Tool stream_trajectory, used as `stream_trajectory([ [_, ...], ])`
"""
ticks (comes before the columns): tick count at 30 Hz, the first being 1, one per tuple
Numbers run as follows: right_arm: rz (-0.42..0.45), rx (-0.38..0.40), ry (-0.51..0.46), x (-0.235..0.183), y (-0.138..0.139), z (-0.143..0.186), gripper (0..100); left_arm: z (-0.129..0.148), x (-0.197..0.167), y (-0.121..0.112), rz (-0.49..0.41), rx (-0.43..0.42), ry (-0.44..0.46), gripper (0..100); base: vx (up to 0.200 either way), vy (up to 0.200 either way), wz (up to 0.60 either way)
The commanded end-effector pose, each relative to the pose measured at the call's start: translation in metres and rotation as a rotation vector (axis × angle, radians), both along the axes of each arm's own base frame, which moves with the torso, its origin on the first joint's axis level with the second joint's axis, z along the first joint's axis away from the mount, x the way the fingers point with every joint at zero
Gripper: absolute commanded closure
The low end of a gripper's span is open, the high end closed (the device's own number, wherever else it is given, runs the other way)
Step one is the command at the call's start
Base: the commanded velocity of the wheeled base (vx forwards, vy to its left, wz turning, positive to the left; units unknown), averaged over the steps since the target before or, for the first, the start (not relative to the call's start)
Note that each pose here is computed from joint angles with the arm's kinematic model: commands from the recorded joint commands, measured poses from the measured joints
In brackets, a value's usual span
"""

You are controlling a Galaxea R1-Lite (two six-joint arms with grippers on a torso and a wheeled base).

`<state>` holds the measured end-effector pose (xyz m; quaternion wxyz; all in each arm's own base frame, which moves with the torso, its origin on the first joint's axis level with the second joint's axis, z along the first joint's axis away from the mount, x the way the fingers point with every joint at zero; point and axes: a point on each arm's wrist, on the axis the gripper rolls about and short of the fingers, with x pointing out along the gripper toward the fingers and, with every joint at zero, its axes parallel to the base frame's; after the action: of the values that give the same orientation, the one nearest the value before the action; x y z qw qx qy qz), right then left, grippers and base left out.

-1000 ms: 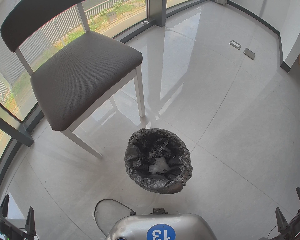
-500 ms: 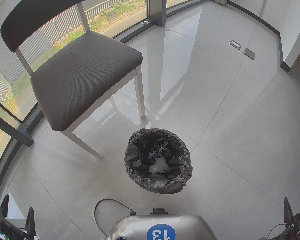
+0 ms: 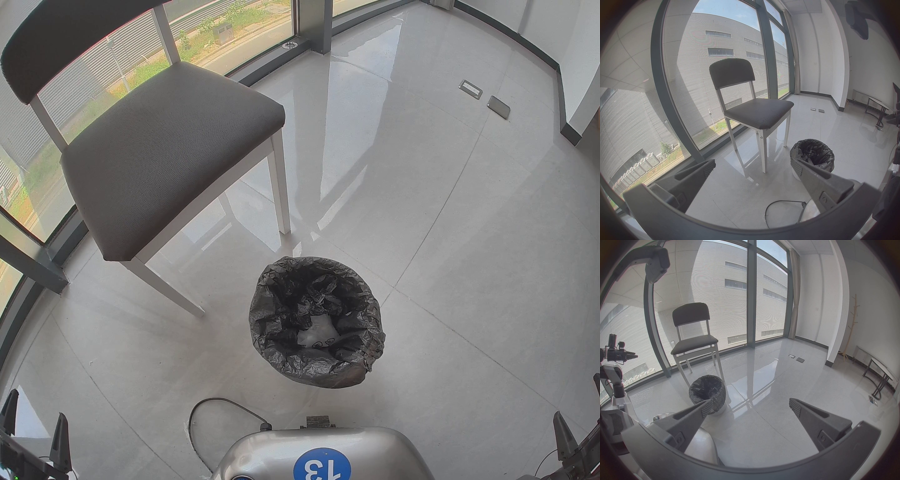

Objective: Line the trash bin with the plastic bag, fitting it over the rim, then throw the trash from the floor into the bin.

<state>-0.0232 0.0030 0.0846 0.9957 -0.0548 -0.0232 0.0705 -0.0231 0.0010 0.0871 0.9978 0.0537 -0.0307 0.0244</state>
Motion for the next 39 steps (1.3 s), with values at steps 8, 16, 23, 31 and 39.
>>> stream_trajectory([
  [8, -0.008, 0.02, 0.008, -0.0002, -0.0002, -0.0021, 0, -0.0052, 0.0001, 0.0, 0.002, 0.0, 0.001, 0, 0.0, 0.0, 0.0],
  [16, -0.025, 0.019, 0.011, -0.0003, -0.0006, -0.0028, 0, -0.0052, 0.0001, 0.0, 0.002, 0.0, 0.001, 0, 0.0, 0.0, 0.0],
  [23, -0.099, 0.033, 0.006, -0.0002, -0.0023, -0.0023, 0, -0.0051, 0.0001, 0.0, 0.001, 0.0, 0.0, 0, 0.0, 0.0, 0.0],
  [31, -0.128, 0.052, 0.012, -0.0003, -0.0029, -0.0025, 0, -0.0052, 0.0001, 0.0, 0.001, 0.0, 0.001, 0, 0.0, 0.0, 0.0],
  [39, -0.154, 0.102, 0.028, 0.0002, -0.0036, -0.005, 0, -0.0052, 0.0001, 0.0, 0.002, 0.0, 0.001, 0, 0.0, 0.0, 0.0],
])
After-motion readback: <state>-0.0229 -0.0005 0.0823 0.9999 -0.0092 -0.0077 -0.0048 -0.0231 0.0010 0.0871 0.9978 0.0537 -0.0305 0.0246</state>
